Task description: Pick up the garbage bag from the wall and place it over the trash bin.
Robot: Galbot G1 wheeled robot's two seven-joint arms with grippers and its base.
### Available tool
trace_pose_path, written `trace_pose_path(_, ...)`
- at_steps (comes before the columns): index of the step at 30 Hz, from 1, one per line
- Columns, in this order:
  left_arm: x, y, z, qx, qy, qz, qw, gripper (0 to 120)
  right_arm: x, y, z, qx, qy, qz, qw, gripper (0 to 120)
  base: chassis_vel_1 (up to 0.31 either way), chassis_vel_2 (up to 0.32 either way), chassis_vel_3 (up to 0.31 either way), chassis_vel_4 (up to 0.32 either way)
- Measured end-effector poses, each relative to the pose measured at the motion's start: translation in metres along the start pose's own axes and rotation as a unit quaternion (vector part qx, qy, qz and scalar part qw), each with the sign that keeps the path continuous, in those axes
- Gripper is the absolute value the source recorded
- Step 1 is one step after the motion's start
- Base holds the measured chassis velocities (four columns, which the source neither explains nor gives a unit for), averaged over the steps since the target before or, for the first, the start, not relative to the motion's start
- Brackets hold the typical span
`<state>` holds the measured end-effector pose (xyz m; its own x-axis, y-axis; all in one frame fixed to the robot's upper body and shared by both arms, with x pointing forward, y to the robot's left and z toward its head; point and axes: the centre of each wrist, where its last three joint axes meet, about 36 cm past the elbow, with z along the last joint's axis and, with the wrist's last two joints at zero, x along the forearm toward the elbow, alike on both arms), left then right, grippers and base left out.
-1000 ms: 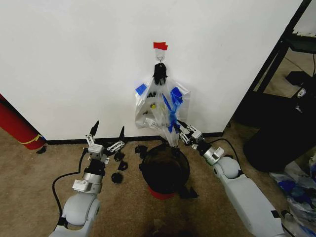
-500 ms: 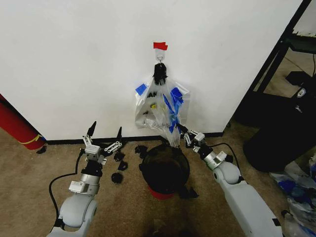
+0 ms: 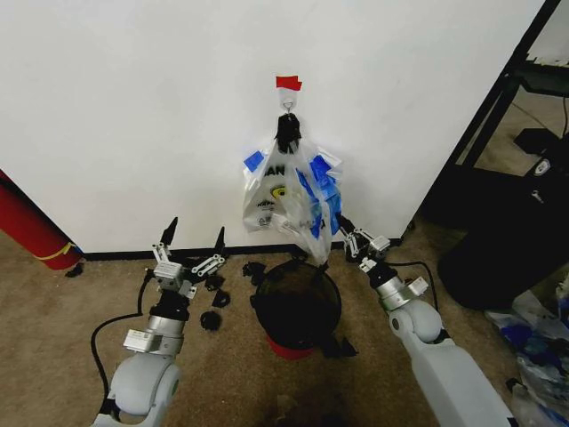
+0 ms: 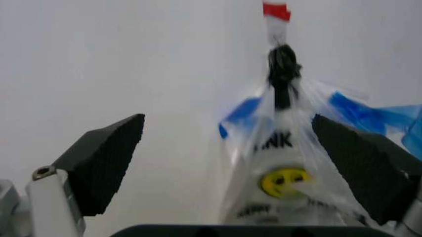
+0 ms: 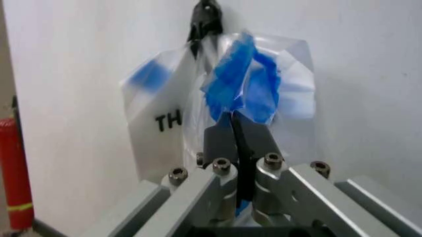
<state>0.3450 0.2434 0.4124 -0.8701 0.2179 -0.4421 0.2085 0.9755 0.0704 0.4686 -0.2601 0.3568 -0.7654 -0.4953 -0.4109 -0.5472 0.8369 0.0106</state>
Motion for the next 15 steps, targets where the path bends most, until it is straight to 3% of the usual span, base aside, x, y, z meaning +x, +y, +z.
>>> trace_pose_path(6,0.011,0.003,-0.016,0.039,0.013,0.041,0.9983,100,-0.011,-0.010,-0.013,-0.012,-0.003,0.018,1.000,0,0.000,0.000,0.000,0.000)
trace_pose_path(9,0.019,0.002,-0.022,0.038,0.018,0.050,0.9979,100,-0.009,-0.012,-0.012,-0.008,-0.003,0.018,1.000,0,0.000,0.000,0.000,0.000)
trace_pose_path(15,0.018,0.009,-0.020,-0.018,0.004,0.091,0.9957,100,-0.008,0.015,-0.010,-0.045,-0.019,0.042,0.998,0,0.000,0.000,0.000,0.000)
